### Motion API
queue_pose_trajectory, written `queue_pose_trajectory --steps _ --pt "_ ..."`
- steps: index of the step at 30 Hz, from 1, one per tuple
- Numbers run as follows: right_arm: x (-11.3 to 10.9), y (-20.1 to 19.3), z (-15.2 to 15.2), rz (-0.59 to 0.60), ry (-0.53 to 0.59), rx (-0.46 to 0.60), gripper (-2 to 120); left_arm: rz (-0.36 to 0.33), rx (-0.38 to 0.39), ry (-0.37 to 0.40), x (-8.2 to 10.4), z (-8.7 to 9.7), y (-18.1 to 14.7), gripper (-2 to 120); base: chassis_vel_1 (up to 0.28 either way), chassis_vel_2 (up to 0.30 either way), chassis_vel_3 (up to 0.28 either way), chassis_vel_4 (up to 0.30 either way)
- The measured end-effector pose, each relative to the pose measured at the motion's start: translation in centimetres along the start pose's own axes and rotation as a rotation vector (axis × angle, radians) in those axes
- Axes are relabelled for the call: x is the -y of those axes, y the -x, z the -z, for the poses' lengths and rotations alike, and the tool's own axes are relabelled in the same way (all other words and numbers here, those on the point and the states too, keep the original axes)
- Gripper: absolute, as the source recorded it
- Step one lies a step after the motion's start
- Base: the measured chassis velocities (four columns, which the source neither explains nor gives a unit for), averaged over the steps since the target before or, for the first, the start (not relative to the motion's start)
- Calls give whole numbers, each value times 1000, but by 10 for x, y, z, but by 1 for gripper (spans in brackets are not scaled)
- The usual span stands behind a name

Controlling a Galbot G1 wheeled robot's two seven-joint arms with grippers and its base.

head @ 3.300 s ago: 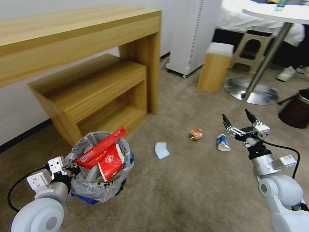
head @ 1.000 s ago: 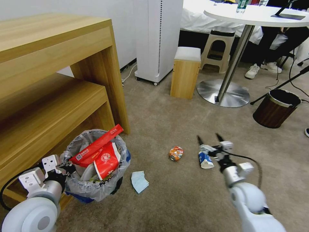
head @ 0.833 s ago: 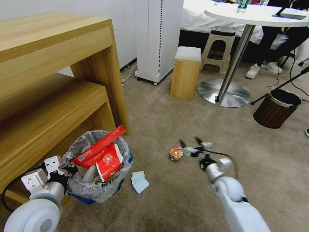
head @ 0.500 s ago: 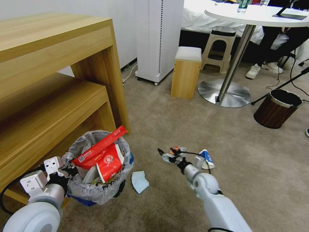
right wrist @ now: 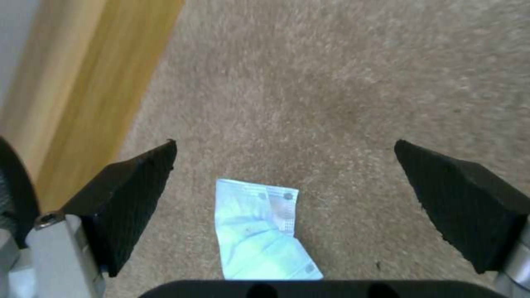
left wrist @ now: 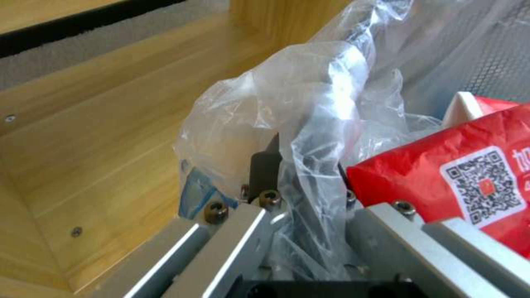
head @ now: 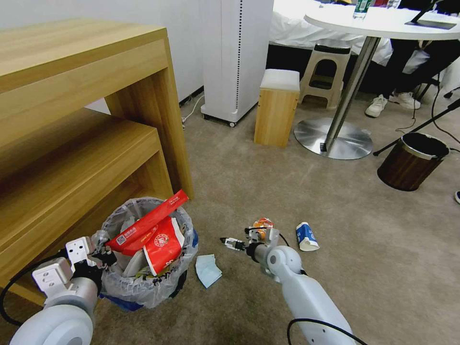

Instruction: Pick up the trash bin and place the garbage on the floor into it.

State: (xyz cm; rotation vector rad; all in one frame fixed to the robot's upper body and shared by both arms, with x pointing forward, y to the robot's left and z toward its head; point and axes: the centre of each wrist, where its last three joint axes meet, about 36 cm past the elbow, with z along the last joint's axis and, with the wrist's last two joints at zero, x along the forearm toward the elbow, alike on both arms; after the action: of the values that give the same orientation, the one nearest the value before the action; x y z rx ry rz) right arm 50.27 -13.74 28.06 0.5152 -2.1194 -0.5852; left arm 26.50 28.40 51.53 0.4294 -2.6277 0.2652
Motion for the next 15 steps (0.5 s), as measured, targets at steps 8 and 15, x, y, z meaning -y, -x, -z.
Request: queue_pose_trajectory --steps 8,15 --pt "-30 39 16 -19 -36 -79 100 9 -2 3 -1 -2 -2 0 0 0 0 0" --pt "-36 52 3 -23 -88 -136 100 11 0 0 0 -3 -3 0 0 0 0 0"
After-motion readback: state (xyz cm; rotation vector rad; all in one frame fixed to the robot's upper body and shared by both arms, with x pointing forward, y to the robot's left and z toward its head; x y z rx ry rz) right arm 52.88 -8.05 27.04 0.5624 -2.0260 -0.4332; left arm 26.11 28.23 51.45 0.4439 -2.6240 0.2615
